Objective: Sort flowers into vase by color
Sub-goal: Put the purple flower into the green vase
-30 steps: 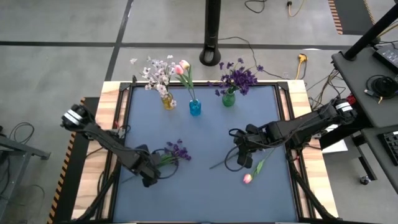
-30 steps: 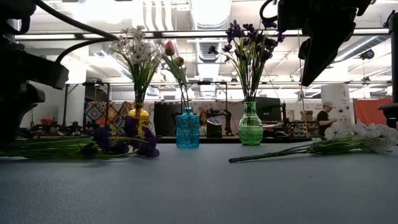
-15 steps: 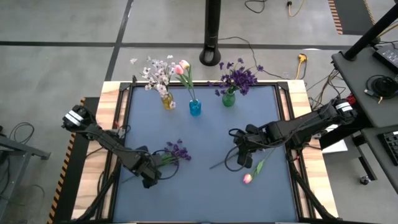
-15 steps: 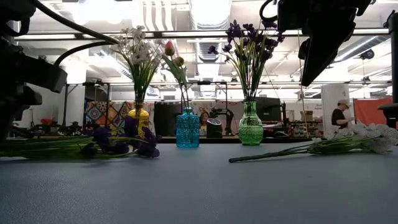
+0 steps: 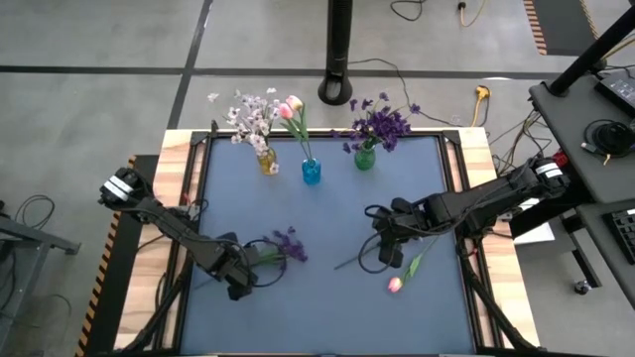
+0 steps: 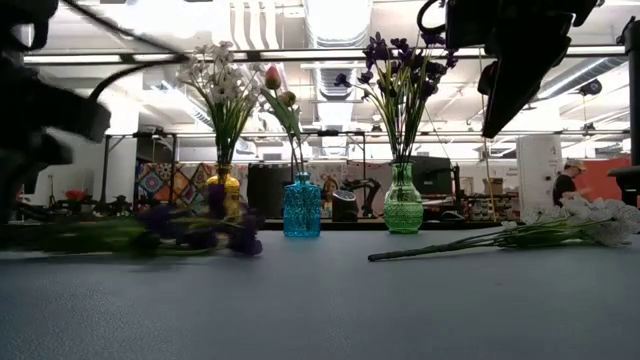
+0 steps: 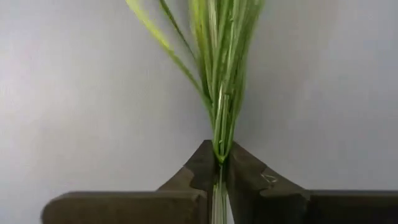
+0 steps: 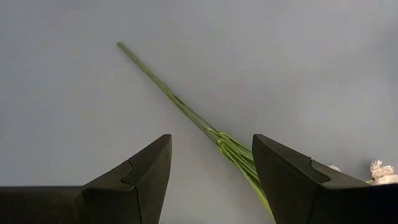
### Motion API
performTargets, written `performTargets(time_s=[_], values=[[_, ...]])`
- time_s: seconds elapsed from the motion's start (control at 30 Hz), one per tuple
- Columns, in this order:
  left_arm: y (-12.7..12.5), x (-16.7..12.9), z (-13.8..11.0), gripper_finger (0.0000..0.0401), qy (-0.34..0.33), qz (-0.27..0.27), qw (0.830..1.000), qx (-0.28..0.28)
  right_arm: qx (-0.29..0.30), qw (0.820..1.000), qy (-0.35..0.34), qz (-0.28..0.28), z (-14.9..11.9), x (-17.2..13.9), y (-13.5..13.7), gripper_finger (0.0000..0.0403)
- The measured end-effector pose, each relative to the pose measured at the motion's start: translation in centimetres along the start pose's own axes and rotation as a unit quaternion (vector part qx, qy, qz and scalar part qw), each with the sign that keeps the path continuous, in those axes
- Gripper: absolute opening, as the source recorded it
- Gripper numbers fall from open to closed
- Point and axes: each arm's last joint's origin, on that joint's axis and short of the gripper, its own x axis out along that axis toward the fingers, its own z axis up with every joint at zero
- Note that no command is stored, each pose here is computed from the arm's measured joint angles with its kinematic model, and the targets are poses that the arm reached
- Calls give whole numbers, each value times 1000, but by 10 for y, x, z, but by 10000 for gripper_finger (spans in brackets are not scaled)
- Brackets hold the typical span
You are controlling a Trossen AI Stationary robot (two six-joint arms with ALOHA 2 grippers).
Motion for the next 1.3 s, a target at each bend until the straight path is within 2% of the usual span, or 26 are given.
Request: performTargets(time_s=[0.23,0.43,0.6,0.77,0.87,1.0,1.17,1.23,1.3], values=[[-9,-38,18,5,-118,-9,992,44,-30,1000,-2,0,0,0,0,215],[-2,-87,25,2,-253,-7,966,50,-54,998,-9,-17,-3,1,3,215],[5,-122,29,2,-381,-2,922,73,-69,996,-47,-32,-7,8,7,215],[2,-149,39,2,-505,5,853,130,-100,985,-142,9,0,20,14,215],[-1,-162,43,3,-554,13,815,168,-129,962,-237,32,10,22,20,215],[-1,-173,50,3,-592,34,783,188,-174,905,-383,62,24,15,29,215],[0,-169,67,3,-611,37,767,194,-207,832,-511,61,39,4,38,215],[0,-161,77,3,-614,22,762,204,-217,811,-540,60,43,6,41,215],[1,-153,83,3,-613,25,763,201,-228,799,-553,59,46,11,44,215]])
